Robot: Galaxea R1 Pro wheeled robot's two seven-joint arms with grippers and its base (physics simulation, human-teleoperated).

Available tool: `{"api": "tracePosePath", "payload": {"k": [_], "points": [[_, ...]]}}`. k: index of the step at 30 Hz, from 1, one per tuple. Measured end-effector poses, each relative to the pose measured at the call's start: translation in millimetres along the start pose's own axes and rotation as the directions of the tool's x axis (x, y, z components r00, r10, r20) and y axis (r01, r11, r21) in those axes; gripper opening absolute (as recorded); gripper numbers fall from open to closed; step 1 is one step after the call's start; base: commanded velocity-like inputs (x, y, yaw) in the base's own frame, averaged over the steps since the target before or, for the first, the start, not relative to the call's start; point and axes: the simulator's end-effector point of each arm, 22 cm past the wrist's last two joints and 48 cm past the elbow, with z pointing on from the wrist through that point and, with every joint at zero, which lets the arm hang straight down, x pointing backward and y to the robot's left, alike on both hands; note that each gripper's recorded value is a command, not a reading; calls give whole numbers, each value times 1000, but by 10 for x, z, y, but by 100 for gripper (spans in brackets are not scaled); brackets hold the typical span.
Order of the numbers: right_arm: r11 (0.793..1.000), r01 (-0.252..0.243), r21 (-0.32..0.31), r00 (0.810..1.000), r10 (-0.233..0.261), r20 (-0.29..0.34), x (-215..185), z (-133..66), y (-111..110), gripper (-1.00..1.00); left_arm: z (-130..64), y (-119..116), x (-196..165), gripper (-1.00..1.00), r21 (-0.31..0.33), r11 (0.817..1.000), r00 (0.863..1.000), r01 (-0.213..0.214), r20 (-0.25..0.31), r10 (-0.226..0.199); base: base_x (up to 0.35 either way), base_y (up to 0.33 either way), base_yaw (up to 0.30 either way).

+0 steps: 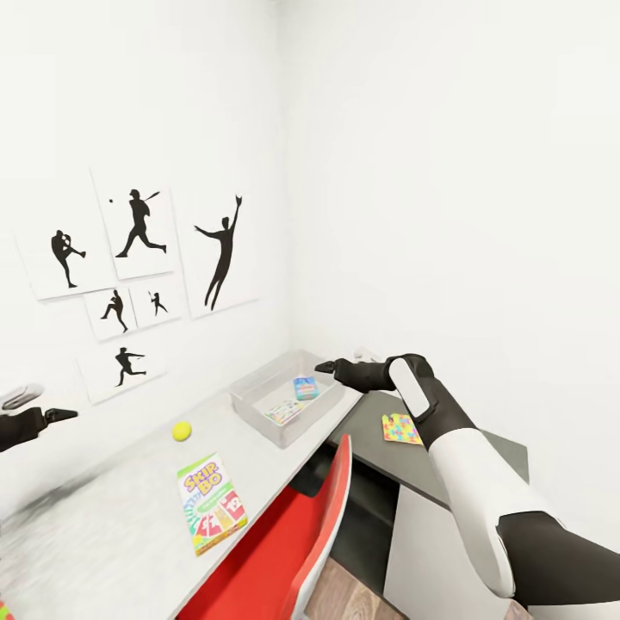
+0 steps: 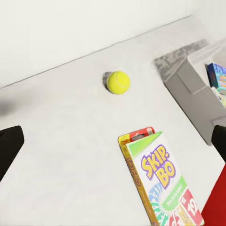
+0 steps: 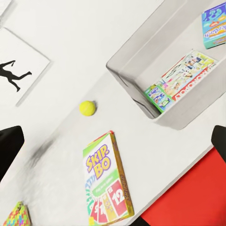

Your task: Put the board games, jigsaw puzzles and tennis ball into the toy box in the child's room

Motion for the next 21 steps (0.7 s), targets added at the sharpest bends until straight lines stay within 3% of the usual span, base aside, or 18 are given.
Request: {"api": "tracePosePath", "payload": {"k": [10, 21], "points": [[1000, -2, 8, 1000, 2, 3, -14, -15, -48, 100, 27, 18, 36, 100, -10, 1000, 1000, -2, -9, 2, -1, 6, 0], [1000, -1, 3, 1000, 1, 2, 0, 3, -13, 100, 46, -1, 49, 100, -7, 1000, 1000, -2, -10, 2, -104, 31, 0]]}}
